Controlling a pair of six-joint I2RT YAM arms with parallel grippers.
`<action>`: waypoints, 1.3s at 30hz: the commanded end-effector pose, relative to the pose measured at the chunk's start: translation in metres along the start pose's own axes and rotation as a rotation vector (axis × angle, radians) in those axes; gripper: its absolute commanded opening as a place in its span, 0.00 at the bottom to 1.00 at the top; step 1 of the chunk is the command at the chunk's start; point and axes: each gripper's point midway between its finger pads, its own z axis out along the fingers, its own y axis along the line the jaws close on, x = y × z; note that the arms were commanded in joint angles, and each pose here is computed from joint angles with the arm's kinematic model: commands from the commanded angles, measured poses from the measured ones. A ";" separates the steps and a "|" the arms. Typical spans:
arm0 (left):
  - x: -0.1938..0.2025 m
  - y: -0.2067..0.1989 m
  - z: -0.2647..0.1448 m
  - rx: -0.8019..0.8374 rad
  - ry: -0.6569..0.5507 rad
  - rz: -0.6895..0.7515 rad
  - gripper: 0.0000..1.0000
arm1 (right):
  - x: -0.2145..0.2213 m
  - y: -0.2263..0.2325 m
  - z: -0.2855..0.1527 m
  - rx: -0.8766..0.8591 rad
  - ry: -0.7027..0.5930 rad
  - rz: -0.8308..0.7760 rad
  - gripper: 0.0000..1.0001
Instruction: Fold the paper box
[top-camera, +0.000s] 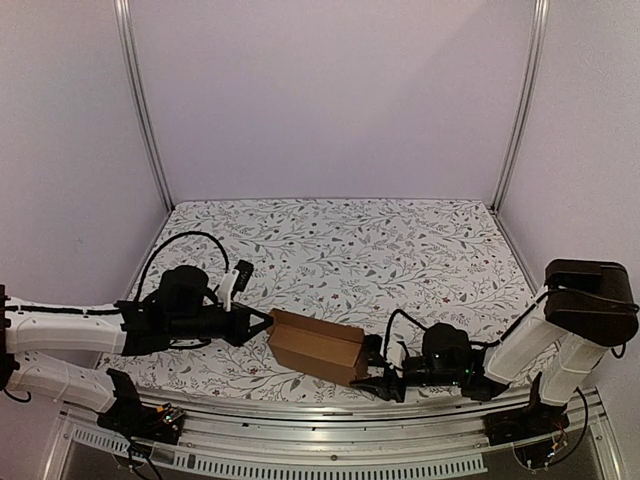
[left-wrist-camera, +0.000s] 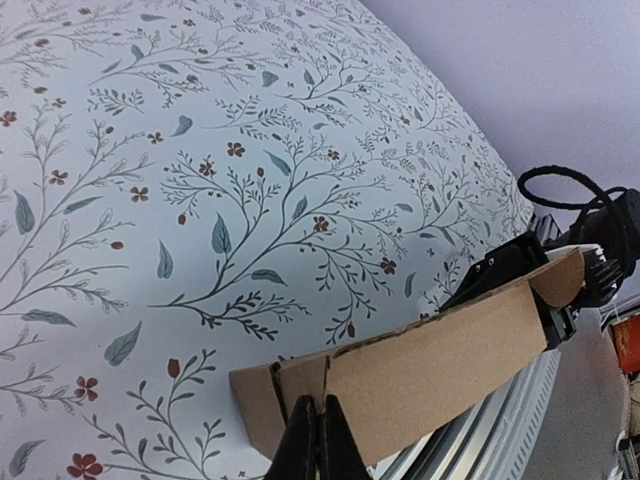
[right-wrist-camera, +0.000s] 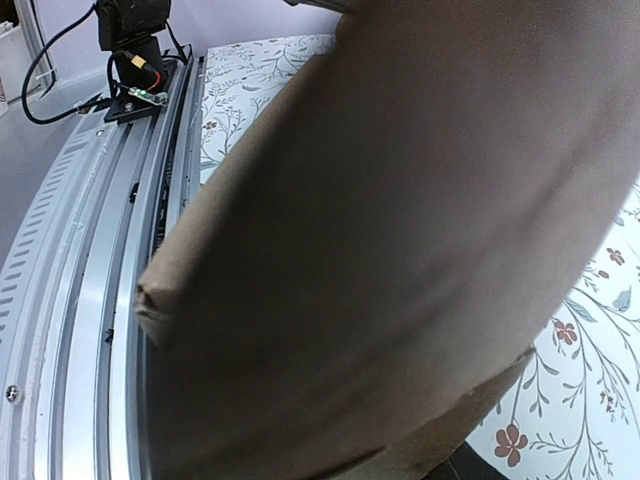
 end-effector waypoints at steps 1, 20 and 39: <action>0.025 -0.020 0.000 0.106 0.062 -0.007 0.00 | -0.022 -0.029 0.000 0.144 -0.108 0.048 0.20; 0.051 -0.010 -0.002 0.067 0.086 -0.005 0.00 | -0.013 -0.044 -0.003 0.234 -0.140 0.100 0.34; 0.067 -0.006 0.003 0.016 0.115 -0.014 0.00 | -0.020 -0.053 -0.007 0.299 -0.176 0.134 0.56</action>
